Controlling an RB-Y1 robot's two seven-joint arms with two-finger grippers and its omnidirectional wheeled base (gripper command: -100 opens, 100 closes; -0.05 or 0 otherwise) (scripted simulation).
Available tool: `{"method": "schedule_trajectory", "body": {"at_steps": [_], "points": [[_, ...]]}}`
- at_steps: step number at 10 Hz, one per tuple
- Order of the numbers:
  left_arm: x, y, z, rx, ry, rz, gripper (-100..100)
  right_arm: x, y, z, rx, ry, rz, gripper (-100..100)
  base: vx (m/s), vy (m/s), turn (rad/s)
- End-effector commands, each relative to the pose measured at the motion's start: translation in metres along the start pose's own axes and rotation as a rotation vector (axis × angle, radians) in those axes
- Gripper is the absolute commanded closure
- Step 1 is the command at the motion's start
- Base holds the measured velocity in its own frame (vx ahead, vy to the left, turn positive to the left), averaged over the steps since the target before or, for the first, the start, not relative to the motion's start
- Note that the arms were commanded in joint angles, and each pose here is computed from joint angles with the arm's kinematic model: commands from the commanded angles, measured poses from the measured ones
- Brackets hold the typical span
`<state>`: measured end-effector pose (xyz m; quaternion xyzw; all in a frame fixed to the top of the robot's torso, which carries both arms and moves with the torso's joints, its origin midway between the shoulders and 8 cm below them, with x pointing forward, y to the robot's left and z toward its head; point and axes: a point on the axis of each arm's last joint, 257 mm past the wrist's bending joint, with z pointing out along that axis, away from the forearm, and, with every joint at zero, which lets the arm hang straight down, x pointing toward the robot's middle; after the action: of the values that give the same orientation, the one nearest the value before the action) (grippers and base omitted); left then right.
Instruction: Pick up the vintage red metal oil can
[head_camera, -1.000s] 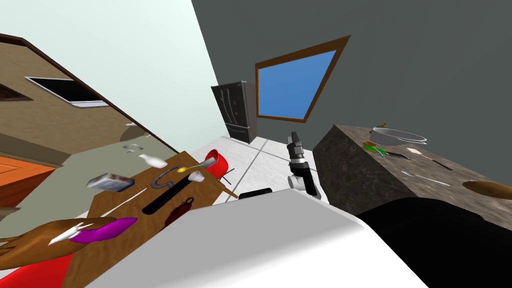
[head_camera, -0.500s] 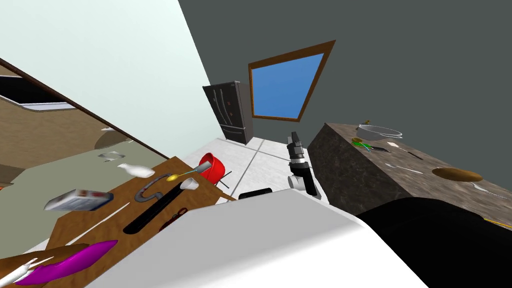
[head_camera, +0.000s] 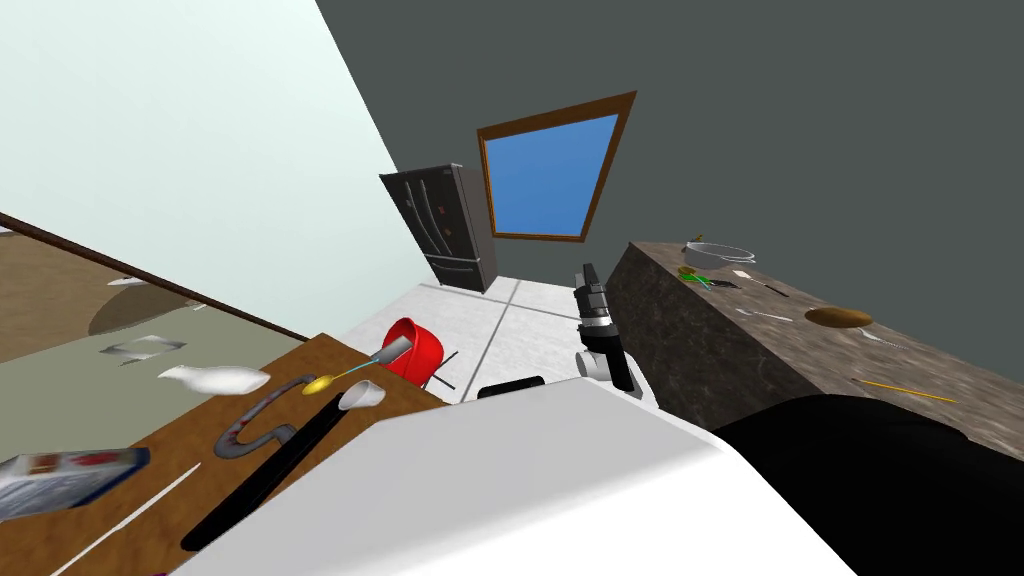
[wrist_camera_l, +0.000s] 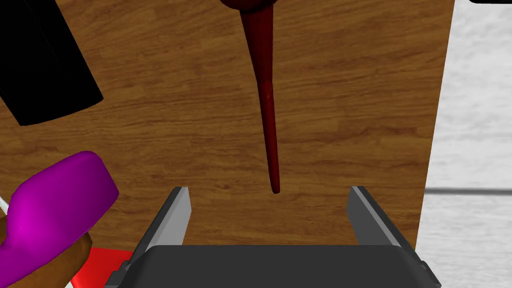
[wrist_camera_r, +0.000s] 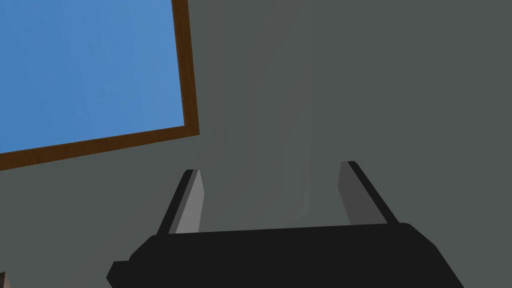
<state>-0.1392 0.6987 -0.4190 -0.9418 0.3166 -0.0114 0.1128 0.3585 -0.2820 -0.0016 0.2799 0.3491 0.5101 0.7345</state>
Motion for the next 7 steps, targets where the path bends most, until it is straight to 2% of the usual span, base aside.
{"method": "schedule_trajectory", "body": {"at_steps": [1,2,4,5,7], "points": [[0.010,0.004,0.007,-0.012,0.035,-0.013,-100,0.000,0.000,0.000,0.000,0.000,0.000,0,0.072,0.097,-0.061],[0.008,0.010,0.008,-0.022,0.033,-0.026,-100,0.000,0.000,0.000,0.000,0.000,0.000,0,0.023,0.040,0.031],[0.044,0.057,0.037,-0.096,0.122,-0.080,-100,0.000,0.000,0.000,0.000,0.000,0.000,0,0.042,0.080,-0.196],[0.045,0.060,0.038,-0.098,0.125,-0.083,-100,0.000,0.000,0.000,0.000,0.000,0.000,0,0.055,0.116,-0.081],[0.077,0.092,0.058,-0.149,0.187,-0.105,-100,0.000,0.000,0.000,0.000,0.000,0.000,0,0.067,0.092,-0.109]]}}
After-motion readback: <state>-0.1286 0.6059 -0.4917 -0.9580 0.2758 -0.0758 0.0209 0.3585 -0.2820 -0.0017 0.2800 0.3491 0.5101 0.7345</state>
